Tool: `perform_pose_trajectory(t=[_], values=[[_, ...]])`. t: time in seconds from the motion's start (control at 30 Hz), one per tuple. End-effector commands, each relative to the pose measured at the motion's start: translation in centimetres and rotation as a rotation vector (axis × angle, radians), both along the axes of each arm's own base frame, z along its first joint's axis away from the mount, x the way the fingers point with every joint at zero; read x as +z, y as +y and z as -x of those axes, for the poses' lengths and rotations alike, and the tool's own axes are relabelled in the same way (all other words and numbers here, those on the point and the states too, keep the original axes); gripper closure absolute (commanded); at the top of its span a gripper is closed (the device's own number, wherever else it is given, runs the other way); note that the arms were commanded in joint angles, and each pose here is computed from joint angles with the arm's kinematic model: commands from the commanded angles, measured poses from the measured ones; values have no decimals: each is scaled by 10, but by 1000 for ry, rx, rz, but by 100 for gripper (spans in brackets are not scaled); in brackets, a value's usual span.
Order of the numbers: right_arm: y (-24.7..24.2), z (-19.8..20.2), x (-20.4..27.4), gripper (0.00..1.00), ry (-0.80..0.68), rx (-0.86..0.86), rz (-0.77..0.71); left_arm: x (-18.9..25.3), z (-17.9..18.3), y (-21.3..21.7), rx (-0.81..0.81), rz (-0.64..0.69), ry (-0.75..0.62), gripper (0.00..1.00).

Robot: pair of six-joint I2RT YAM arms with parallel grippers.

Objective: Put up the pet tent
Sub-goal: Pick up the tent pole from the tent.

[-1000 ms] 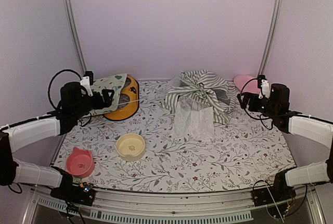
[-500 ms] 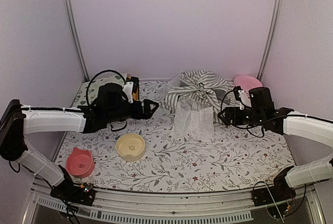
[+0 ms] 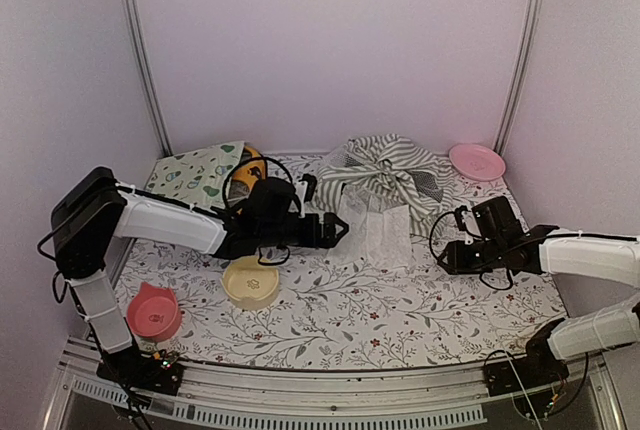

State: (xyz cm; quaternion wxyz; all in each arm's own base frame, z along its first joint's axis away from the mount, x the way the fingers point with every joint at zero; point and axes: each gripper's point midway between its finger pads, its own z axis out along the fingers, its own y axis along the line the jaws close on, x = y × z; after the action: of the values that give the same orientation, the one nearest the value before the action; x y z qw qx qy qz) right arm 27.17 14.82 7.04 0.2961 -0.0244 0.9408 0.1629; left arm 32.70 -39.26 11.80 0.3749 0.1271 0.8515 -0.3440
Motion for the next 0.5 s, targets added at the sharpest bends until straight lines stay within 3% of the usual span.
perform_pose_trajectory(t=[0.0,0.1,0.47], values=[[20,-5,3,70,21,40,-63,10,-2,-13,-1,63,-11,2],[41,-11,22,99,6,92,-126,7,1,-15,-16,69,-8,5],[158,-7,152,100,-171,327,-467,32,14,-35,-124,197,-82,25]])
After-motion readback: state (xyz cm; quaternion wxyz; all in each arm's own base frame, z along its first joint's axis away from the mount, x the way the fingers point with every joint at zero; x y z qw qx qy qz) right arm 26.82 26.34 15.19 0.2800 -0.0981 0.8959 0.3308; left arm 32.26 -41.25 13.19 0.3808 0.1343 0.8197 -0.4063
